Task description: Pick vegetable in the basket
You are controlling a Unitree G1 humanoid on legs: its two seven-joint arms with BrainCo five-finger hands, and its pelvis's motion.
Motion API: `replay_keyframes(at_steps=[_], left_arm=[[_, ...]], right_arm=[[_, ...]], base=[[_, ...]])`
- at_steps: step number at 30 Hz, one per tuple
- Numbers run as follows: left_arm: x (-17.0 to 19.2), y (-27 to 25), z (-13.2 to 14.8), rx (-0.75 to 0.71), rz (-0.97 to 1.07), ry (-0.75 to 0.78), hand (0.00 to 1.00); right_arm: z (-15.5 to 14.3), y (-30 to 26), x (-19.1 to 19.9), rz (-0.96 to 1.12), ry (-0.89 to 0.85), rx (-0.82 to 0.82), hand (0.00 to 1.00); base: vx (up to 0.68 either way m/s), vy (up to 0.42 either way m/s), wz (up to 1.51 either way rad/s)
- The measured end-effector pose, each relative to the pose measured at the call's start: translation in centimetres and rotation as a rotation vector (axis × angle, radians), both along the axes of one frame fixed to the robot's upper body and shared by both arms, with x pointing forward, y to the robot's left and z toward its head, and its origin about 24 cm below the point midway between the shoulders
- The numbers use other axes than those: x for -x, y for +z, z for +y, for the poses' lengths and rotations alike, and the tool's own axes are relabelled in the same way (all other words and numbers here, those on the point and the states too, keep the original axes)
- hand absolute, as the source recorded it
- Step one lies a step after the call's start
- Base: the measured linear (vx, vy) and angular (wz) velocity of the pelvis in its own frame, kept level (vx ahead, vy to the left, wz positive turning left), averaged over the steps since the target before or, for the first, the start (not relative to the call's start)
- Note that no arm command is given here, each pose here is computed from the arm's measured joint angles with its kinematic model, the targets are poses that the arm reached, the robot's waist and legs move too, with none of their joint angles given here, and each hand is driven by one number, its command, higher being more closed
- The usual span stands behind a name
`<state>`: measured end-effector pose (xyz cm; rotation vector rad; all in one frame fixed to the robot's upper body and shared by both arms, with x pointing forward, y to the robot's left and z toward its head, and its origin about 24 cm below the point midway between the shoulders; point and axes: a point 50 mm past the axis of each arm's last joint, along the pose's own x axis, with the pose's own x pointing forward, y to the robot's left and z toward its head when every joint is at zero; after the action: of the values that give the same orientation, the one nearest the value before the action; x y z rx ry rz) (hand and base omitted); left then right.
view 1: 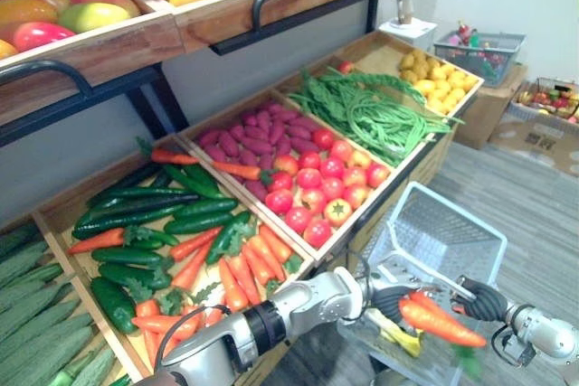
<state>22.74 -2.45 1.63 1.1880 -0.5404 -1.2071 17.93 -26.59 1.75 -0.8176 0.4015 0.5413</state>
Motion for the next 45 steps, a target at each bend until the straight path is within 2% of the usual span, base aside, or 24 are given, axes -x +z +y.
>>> replay_keyframes(at_steps=[25, 36, 45], left_arm=[[-1.7, 1.0, 0.3, 0.004, -0.052, 0.046, 0.00], [-0.9, 6.3, -0.9, 0.227, -0.131, -0.009, 0.00], [0.4, 8.9, -0.9, 0.327, -0.167, -0.071, 0.00]], right_arm=[[0.4, -0.4, -0.2, -0.021, -0.057, -0.079, 1.00], [-2.1, -4.9, 2.0, 0.099, -0.294, -0.061, 1.00], [-4.6, -8.2, 4.9, 0.184, -0.543, -0.029, 1.00]], base=[[-0.03, -0.033, 0.04], [-0.01, -0.031, 0.28], [-0.02, -0.031, 0.38]])
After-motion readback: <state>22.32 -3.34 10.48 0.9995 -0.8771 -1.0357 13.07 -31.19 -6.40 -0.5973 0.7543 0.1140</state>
